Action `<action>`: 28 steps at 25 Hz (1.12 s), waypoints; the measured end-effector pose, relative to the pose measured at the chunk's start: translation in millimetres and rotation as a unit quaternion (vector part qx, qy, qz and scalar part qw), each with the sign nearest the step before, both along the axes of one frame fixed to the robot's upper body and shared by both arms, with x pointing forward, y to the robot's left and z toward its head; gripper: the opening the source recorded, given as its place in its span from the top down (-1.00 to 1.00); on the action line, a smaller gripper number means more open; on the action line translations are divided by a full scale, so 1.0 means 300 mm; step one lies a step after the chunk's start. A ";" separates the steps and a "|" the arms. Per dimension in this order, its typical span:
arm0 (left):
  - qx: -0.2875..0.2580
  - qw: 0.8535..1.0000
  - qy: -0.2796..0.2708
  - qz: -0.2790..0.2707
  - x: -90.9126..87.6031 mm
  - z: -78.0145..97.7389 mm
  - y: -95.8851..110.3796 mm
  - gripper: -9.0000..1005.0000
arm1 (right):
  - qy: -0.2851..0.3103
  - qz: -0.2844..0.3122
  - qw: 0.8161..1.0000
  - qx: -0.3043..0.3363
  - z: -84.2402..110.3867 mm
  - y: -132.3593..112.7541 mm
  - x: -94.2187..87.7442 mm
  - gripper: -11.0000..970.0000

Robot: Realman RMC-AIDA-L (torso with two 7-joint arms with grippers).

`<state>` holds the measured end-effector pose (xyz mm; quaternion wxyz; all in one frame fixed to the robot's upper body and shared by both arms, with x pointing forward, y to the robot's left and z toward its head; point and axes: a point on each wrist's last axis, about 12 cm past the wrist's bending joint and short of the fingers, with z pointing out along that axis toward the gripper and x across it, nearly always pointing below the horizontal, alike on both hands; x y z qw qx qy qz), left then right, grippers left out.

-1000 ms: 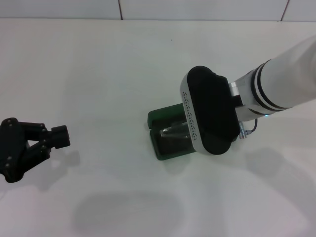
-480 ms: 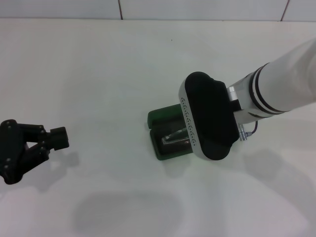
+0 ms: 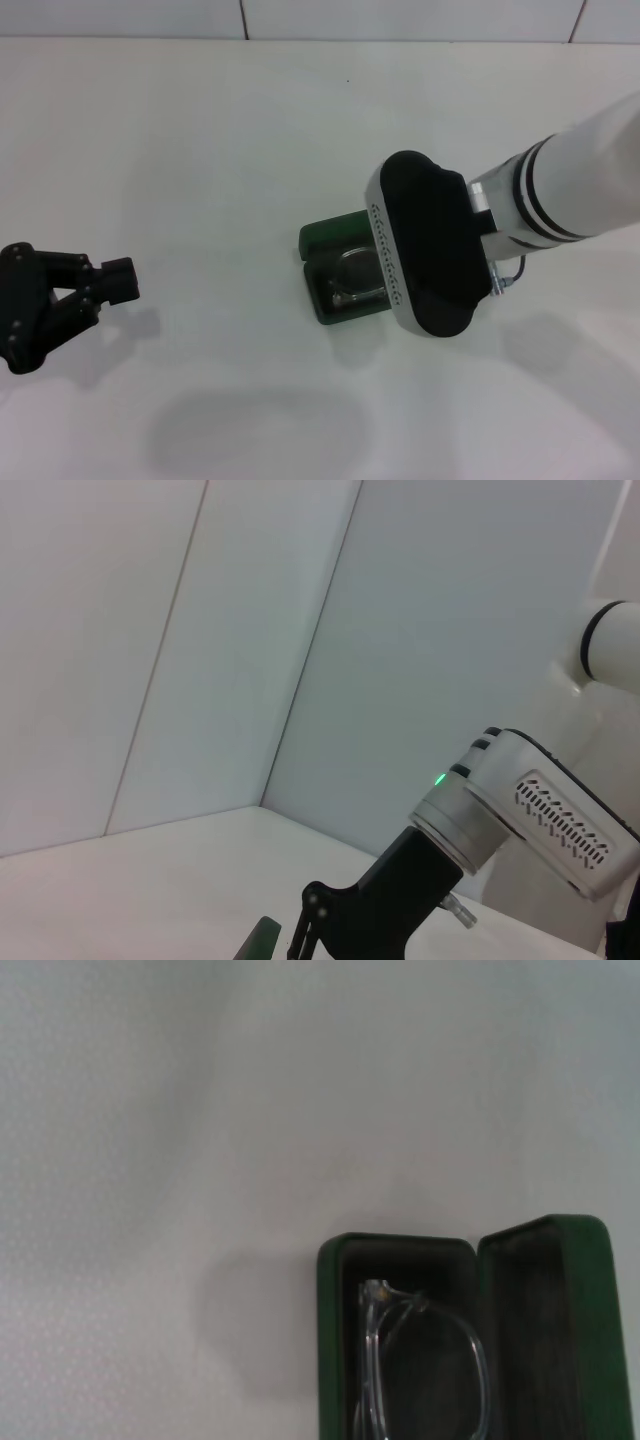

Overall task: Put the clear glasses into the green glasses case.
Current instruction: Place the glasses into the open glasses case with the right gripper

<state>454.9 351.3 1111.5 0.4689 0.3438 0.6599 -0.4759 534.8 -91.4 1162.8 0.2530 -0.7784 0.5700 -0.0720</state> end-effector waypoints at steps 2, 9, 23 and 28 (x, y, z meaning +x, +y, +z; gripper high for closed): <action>0.000 1.000 0.000 0.000 0.001 0.000 0.000 0.80 | 0.000 0.002 1.000 0.002 0.001 0.001 -0.009 0.73; -0.001 1.000 0.000 0.000 0.000 0.000 0.000 0.80 | 0.001 0.002 1.000 0.011 0.008 -0.006 -0.032 0.73; -0.003 1.000 0.001 -0.002 -0.001 0.001 -0.003 0.80 | 0.003 -0.096 0.995 -0.003 0.029 -0.088 -0.081 0.72; -0.004 1.000 0.001 -0.003 -0.002 -0.001 -0.006 0.80 | 0.007 -0.146 0.989 -0.003 0.031 -0.112 -0.071 0.80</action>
